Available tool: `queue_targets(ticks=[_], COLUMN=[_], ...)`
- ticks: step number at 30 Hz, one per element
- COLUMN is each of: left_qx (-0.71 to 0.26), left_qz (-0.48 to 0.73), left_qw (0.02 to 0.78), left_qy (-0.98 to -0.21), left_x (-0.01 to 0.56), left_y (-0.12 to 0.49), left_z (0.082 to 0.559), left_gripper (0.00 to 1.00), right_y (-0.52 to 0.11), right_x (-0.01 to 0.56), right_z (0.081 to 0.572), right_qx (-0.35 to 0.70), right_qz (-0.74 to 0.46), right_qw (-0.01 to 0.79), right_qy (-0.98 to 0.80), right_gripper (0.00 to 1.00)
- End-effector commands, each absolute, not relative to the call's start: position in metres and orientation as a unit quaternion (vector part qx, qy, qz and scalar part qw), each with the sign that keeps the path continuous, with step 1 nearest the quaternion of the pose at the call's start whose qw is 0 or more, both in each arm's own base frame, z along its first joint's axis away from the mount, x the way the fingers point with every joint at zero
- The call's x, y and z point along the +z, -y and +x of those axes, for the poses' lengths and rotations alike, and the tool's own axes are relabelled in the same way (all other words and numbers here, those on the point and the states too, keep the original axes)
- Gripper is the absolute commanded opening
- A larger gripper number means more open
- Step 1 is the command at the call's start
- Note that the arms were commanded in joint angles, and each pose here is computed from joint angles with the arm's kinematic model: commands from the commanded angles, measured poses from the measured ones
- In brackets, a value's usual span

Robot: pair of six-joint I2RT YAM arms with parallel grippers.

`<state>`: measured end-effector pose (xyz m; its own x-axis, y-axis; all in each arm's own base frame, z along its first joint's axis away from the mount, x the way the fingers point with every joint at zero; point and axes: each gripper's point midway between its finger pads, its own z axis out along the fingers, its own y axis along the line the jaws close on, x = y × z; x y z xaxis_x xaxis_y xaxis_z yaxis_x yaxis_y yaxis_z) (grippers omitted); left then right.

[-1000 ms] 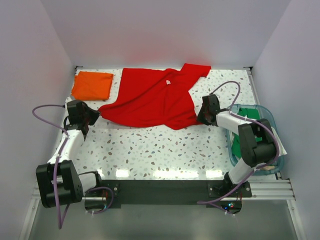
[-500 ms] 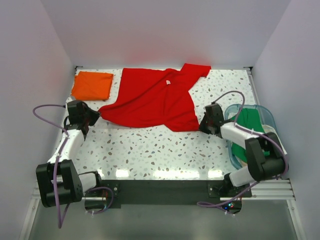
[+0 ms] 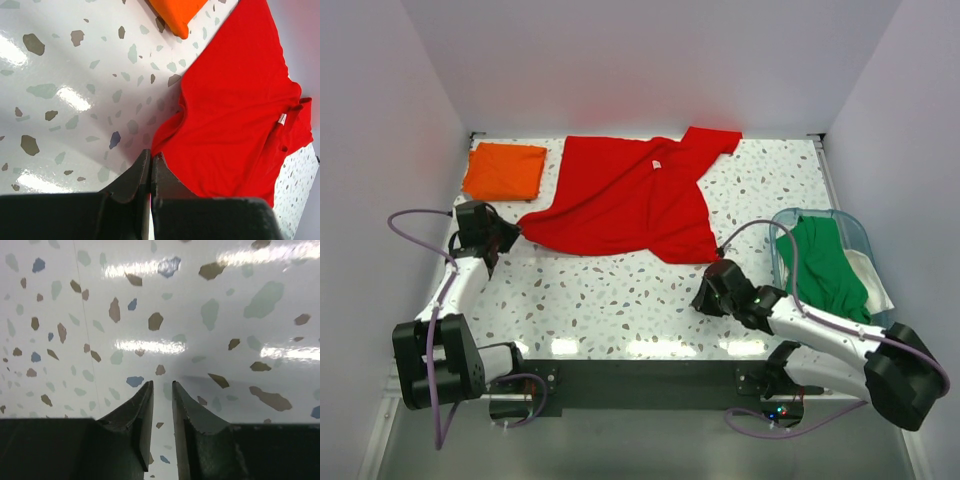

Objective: Fold and stack the t-shirts
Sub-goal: Flatten the tshirt out

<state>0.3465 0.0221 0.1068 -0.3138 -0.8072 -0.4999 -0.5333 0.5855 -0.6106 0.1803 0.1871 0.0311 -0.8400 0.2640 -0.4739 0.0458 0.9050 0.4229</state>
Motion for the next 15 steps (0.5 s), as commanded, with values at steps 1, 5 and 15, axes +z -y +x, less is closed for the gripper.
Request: queue_targets(ticks=[1,5,15], left_qx=[-0.163,-0.160,-0.172], left_qz=[-0.421,-0.416,-0.414], left_qw=[0.413,0.408,0.394], left_qy=[-0.791,-0.797,-0.802], left_x=[0.111,0.108,0.100], left_y=[-0.027,-0.027,-0.021], left_z=[0.349,0.349,0.351], left_gripper=[0.00,0.00,0.00], right_y=[-0.169,-0.151,-0.150], right_x=[0.071,0.111,0.088], right_z=[0.216,0.259,0.330], right_qx=[0.145,0.092,0.041], right_qz=[0.108,0.108,0.026], right_qw=[0.357,0.410,0.382], right_qy=[-0.917,-0.901,-0.923], right_gripper=[0.28,0.52,0.66])
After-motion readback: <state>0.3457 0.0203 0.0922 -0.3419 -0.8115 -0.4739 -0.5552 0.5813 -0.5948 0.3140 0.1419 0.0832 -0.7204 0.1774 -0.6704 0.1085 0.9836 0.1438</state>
